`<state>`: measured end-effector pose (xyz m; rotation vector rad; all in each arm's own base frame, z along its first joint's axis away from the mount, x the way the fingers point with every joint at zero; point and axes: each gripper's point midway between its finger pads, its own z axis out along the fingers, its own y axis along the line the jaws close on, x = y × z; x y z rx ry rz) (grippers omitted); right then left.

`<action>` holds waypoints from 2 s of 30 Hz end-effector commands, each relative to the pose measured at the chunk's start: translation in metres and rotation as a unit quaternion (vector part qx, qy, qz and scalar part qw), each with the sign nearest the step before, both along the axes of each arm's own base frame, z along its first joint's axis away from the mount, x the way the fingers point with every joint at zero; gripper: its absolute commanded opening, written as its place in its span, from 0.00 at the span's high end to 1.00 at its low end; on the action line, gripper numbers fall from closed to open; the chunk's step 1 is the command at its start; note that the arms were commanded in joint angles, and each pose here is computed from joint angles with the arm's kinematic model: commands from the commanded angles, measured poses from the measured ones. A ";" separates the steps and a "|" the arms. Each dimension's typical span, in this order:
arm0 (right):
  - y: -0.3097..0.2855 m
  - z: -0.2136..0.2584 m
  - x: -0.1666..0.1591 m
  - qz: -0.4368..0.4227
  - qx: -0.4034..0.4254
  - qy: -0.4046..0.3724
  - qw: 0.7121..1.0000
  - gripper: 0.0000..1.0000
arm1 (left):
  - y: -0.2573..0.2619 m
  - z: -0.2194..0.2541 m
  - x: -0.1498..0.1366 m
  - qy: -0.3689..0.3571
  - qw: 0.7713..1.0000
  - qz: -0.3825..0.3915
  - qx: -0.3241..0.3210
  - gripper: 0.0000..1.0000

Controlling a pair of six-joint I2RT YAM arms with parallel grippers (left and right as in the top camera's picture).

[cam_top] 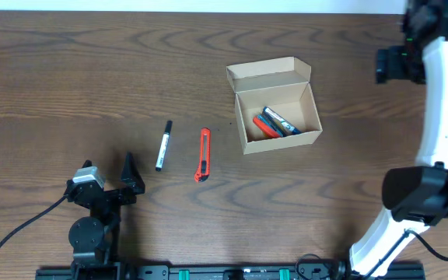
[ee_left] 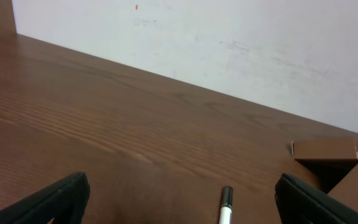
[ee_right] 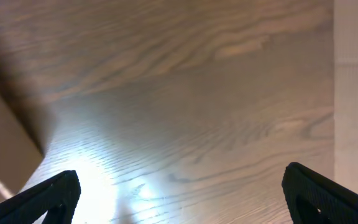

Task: Pack container
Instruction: 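Withdraw the right gripper up and away to the right, then raise the left arm and move its gripper over the black-capped marker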

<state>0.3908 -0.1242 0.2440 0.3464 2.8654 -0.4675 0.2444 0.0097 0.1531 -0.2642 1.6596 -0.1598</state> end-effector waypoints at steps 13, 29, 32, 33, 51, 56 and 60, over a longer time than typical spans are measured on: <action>-0.026 0.024 -0.034 -0.074 0.089 -0.050 0.992 0.01 | 0.003 -0.009 0.000 0.009 1.000 0.010 0.003 0.05; -0.025 0.024 -0.034 -0.073 0.091 -0.051 0.992 0.01 | -0.032 0.100 -0.027 -0.075 0.993 -0.094 0.008 0.05; -0.025 0.024 -0.034 -0.072 0.091 -0.051 0.992 0.01 | -0.033 0.137 -0.054 -0.075 0.991 -0.095 0.060 0.05; -0.025 0.024 -0.034 -0.073 0.091 -0.051 0.992 0.01 | -0.033 0.153 -0.066 -0.081 0.989 -0.096 0.081 0.05; -0.025 0.024 -0.034 -0.073 0.091 -0.051 0.992 0.01 | -0.078 0.285 -0.161 -0.211 0.945 -0.213 0.133 0.05; -0.025 0.024 -0.034 -0.073 0.091 -0.051 0.992 0.01 | -0.090 0.276 -0.126 -0.085 0.950 -0.270 0.129 0.05; -0.025 0.024 -0.034 -0.073 0.091 -0.051 0.992 0.01 | -0.076 0.268 -0.099 0.028 0.954 -0.249 0.163 0.05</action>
